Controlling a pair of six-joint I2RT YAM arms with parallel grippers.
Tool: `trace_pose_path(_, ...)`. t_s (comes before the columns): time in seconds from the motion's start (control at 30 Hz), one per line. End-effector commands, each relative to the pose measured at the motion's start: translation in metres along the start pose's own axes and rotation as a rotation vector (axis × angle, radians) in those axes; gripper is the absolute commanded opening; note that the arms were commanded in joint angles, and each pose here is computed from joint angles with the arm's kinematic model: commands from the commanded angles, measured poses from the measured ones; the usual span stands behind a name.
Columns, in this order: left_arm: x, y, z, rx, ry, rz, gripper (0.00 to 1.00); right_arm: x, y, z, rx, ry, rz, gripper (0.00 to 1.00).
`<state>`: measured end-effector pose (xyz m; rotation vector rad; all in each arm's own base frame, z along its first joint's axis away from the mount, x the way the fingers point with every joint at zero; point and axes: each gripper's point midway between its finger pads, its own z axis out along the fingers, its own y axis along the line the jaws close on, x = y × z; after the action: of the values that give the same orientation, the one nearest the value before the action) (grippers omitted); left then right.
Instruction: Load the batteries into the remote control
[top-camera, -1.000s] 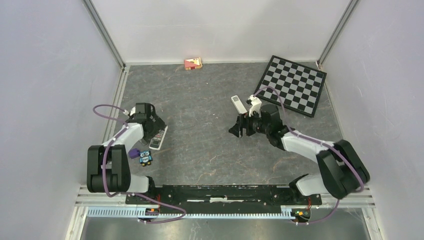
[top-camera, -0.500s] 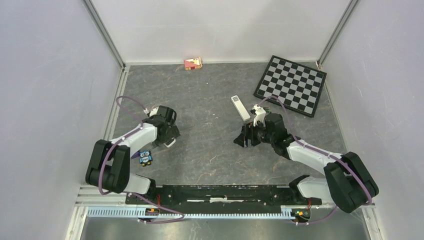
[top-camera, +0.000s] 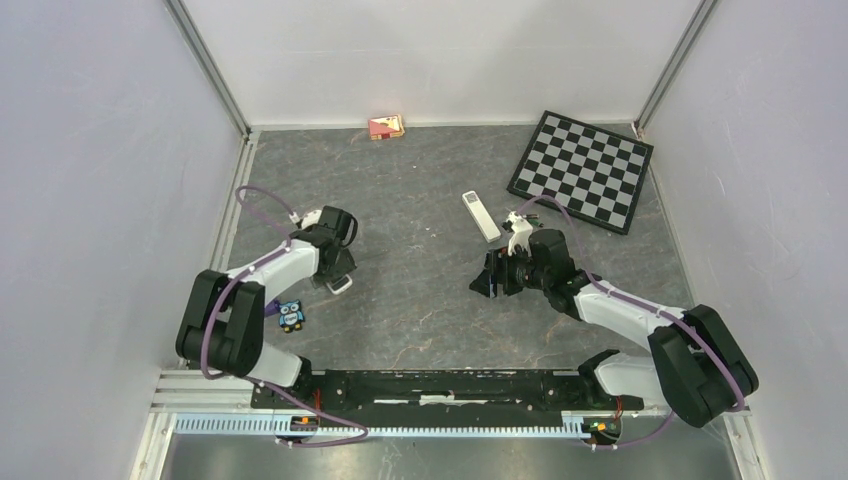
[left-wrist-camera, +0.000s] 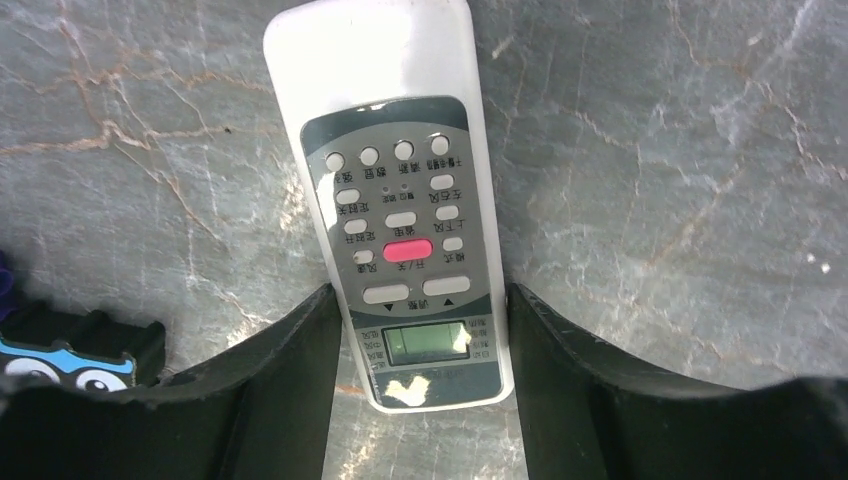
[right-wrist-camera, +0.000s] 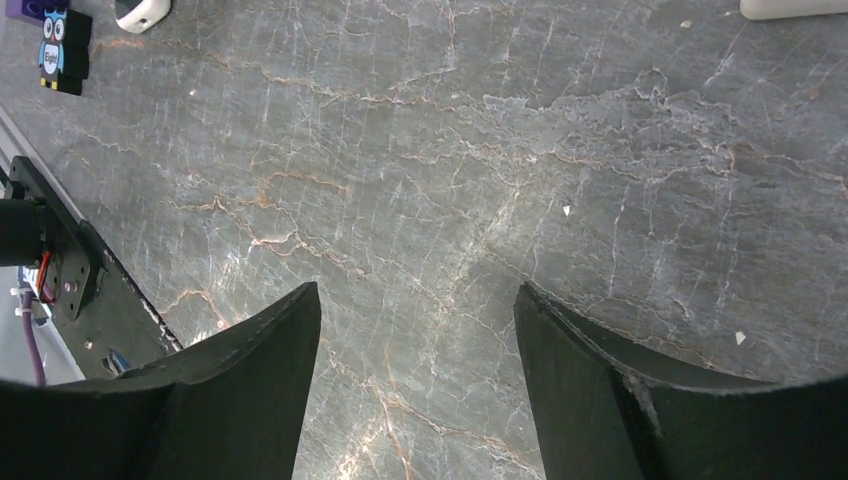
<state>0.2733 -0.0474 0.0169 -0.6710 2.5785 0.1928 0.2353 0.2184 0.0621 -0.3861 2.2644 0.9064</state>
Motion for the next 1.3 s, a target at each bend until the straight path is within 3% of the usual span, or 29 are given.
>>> trace_pose_path(0.0, 0.016, -0.019, -0.015, 0.165, 0.046, -0.04, 0.47, -0.024, 0.01, -0.003, -0.015, -0.053, -0.031, 0.76)
trace_pose_path(0.17, 0.032, -0.063, -0.064, 0.477, 0.133, 0.017, 0.45, -0.034, 0.022, -0.001, -0.074, -0.065, -0.029, 0.77)
trace_pose_path(0.33, 0.05, -0.108, -0.126, 0.826, 0.235, 0.118, 0.45, -0.053, 0.05, -0.007, -0.188, -0.15, 0.089, 0.81)
trace_pose_path(0.5, 0.05, -0.133, -0.178, 1.087, 0.22, 0.213, 0.45, -0.095, 0.086, -0.03, -0.35, -0.32, 0.293, 0.89)
trace_pose_path(0.67, 0.042, -0.153, -0.229, 1.34, 0.233, 0.204, 0.47, -0.128, 0.119, -0.035, -0.453, -0.322, 0.339, 0.98)
trace_pose_path(0.83, 0.028, -0.165, -0.264, 1.475, 0.217, 0.168, 0.47, -0.144, 0.134, -0.038, -0.502, -0.37, 0.45, 0.98)
trace_pose_path(0.97, 0.02, -0.171, -0.286, 1.574, 0.217, 0.126, 0.47, -0.163, 0.157, -0.053, -0.673, -0.423, 0.533, 0.98)
trace_pose_path(1.17, 0.015, -0.175, -0.301, 1.632, 0.206, 0.117, 0.46, -0.158, 0.164, -0.031, -0.631, -0.348, 0.562, 0.98)
trace_pose_path(1.27, 0.016, -0.175, -0.303, 1.64, 0.205, 0.122, 0.46, -0.163, 0.16, -0.033, -0.623, -0.389, 0.57, 0.98)
